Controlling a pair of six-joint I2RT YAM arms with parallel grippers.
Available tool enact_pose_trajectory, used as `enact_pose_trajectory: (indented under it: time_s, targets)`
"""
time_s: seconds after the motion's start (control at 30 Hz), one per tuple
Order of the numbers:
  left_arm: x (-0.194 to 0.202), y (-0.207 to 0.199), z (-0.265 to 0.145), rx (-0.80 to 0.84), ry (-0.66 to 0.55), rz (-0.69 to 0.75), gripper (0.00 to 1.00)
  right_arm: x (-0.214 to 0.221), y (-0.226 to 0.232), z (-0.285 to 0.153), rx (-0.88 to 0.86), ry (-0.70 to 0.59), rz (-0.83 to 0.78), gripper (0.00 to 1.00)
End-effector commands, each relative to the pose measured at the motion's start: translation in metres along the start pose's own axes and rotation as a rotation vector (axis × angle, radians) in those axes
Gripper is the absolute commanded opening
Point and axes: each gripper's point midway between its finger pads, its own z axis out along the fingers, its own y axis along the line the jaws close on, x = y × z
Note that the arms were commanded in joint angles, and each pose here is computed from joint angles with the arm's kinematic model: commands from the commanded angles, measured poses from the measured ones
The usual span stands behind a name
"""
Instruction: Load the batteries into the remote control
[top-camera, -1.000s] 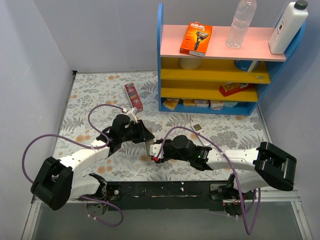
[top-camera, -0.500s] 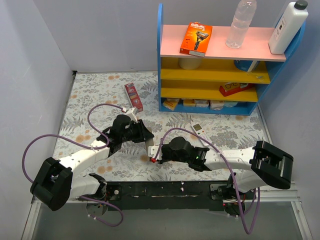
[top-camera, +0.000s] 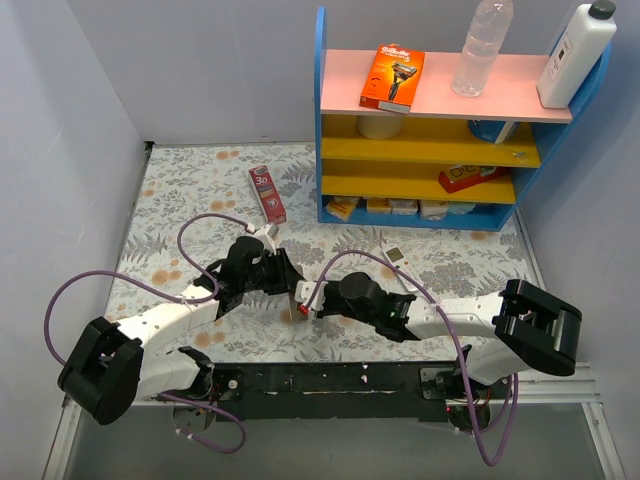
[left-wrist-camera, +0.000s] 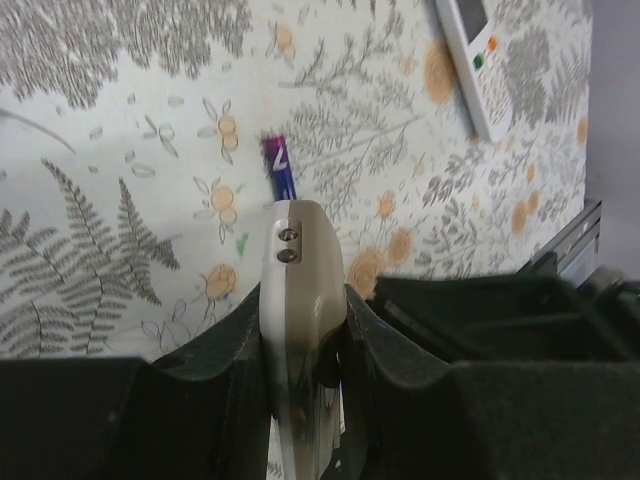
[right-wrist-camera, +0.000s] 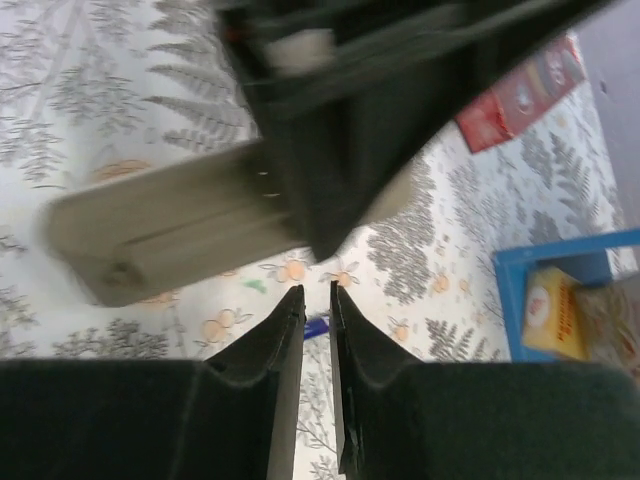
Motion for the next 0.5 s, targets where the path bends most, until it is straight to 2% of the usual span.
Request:
enact_pose_trajectory:
  time_s: [0.0, 0.1, 0.2, 0.23, 0.33, 0.47]
  targets:
    - [0.029, 0.006, -0.006, -0.006, 0.096, -0.014, 0.0, -0.006, -0.031, 0.001, 0.141, -0.018, 0.028, 0.23]
    - [0.029, 0.01, -0.006, -0.028, 0.083, -0.038, 0.0, -0.008, -0.02, 0.001, 0.084, -0.034, 0.033, 0.24]
    - [0.023, 0.012, -0.004, -0.045, 0.051, -0.057, 0.0, -0.011, -0.006, -0.004, 0.015, -0.059, 0.038, 0.34]
    - [0.021, 0.012, -0.003, -0.045, 0.042, -0.059, 0.0, -0.016, -0.004, -0.008, -0.001, -0.078, 0.046, 0.42]
    - [0.017, 0.006, 0.0, -0.023, 0.037, -0.074, 0.0, -0.02, 0.011, -0.016, -0.074, -0.115, 0.052, 0.53]
    - [0.015, -0.004, 0.003, 0.023, 0.043, -0.085, 0.0, -0.02, 0.026, -0.023, -0.135, -0.13, 0.047, 0.59]
